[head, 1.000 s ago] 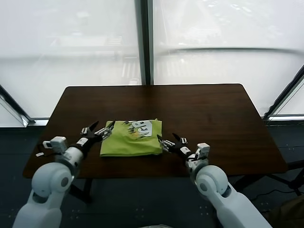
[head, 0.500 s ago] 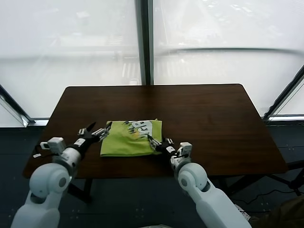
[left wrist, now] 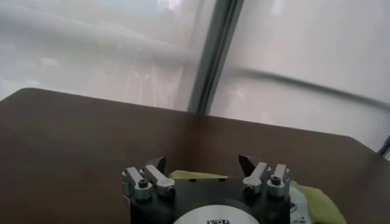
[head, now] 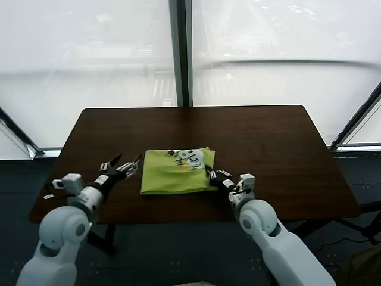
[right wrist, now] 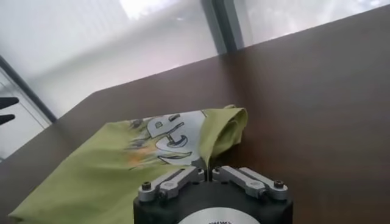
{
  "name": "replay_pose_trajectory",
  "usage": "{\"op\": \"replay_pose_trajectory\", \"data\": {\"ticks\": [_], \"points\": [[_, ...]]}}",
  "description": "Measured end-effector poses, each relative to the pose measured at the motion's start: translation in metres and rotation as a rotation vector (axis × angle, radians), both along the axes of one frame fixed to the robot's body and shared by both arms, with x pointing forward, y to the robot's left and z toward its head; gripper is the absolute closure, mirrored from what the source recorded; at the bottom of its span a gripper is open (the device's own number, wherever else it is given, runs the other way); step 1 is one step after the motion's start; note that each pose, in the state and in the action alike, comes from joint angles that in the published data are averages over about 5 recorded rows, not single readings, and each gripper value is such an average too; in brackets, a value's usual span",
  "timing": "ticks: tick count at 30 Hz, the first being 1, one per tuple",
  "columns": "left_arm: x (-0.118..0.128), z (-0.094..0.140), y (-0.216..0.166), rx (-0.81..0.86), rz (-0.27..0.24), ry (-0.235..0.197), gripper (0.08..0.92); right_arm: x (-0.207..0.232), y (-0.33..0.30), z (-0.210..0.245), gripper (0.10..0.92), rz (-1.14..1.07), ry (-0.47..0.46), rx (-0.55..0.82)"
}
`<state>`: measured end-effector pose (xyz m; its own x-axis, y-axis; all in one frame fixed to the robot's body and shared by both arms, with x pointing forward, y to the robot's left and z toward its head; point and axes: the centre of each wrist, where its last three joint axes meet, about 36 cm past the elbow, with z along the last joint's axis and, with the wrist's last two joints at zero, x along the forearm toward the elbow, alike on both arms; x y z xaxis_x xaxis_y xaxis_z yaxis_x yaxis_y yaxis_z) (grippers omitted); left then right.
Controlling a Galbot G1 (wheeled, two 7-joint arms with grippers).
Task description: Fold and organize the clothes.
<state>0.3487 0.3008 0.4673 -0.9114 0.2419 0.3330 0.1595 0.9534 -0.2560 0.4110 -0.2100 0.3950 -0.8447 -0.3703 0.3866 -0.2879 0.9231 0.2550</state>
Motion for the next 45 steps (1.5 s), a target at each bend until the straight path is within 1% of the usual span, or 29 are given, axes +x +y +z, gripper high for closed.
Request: {"op": "replay_pose_trajectory", "data": {"ticks": [5, 10, 13, 16, 17, 19, 20, 21, 23, 24, 26, 27, 30, 31, 33, 36, 38, 45], "points": [[0.0, -0.001, -0.005, -0.002, -0.004, -0.002, 0.092, 0.011, -0.051, 0.007, 0.869, -0.036, -0.018, -0.171], [-0.001, -0.003, -0.01, -0.01, -0.006, -0.002, 0.092, 0.024, -0.102, 0.011, 0.869, -0.082, -0.056, -0.341], [-0.002, -0.004, -0.011, -0.012, -0.005, -0.001, 0.092, 0.028, -0.122, 0.012, 0.869, -0.102, -0.068, -0.4], [-0.003, -0.005, -0.011, -0.013, -0.004, 0.002, 0.092, 0.028, -0.132, 0.012, 0.868, -0.114, -0.069, -0.424], [-0.004, -0.005, -0.011, -0.013, -0.004, 0.002, 0.092, 0.028, -0.134, 0.012, 0.856, -0.116, -0.071, -0.43], [-0.004, -0.006, -0.012, -0.013, -0.003, 0.002, 0.092, 0.026, -0.136, 0.013, 0.792, -0.119, -0.078, -0.446], [-0.005, -0.007, -0.012, -0.013, -0.002, 0.002, 0.092, 0.026, -0.138, 0.013, 0.742, -0.12, -0.081, -0.456], [-0.005, -0.007, -0.012, -0.013, 0.0, 0.002, 0.092, 0.025, -0.139, 0.014, 0.673, -0.121, -0.084, -0.466], [-0.005, -0.008, -0.012, -0.012, 0.003, 0.001, 0.092, 0.022, -0.141, 0.017, 0.56, -0.122, -0.088, -0.482], [-0.006, -0.009, -0.012, -0.013, 0.004, 0.002, 0.092, 0.021, -0.142, 0.019, 0.484, -0.123, -0.089, -0.487], [-0.006, -0.01, -0.013, -0.015, 0.006, 0.004, 0.092, 0.019, -0.143, 0.024, 0.371, -0.126, -0.09, -0.499], [-0.006, -0.011, -0.013, -0.016, 0.006, 0.005, 0.092, 0.017, -0.143, 0.027, 0.299, -0.129, -0.091, -0.507], [-0.007, -0.012, -0.014, -0.021, 0.009, 0.006, 0.092, 0.012, -0.143, 0.04, 0.163, -0.146, -0.115, -0.534], [-0.008, -0.012, -0.014, -0.022, 0.01, 0.006, 0.092, 0.01, -0.142, 0.045, 0.14, -0.154, -0.134, -0.536], [-0.008, -0.011, -0.013, -0.024, 0.012, 0.003, 0.092, 0.007, -0.138, 0.056, 0.122, -0.168, -0.178, -0.522], [-0.009, -0.008, -0.013, -0.028, 0.013, -0.004, 0.092, 0.004, -0.121, 0.069, 0.117, -0.183, -0.238, -0.491], [-0.011, -0.005, -0.014, -0.034, 0.014, -0.006, 0.092, 0.002, -0.104, 0.075, 0.116, -0.192, -0.262, -0.489], [-0.018, 0.0, -0.018, -0.04, 0.014, -0.013, 0.092, 0.002, -0.019, 0.067, 0.115, -0.194, -0.258, -0.517]]}}
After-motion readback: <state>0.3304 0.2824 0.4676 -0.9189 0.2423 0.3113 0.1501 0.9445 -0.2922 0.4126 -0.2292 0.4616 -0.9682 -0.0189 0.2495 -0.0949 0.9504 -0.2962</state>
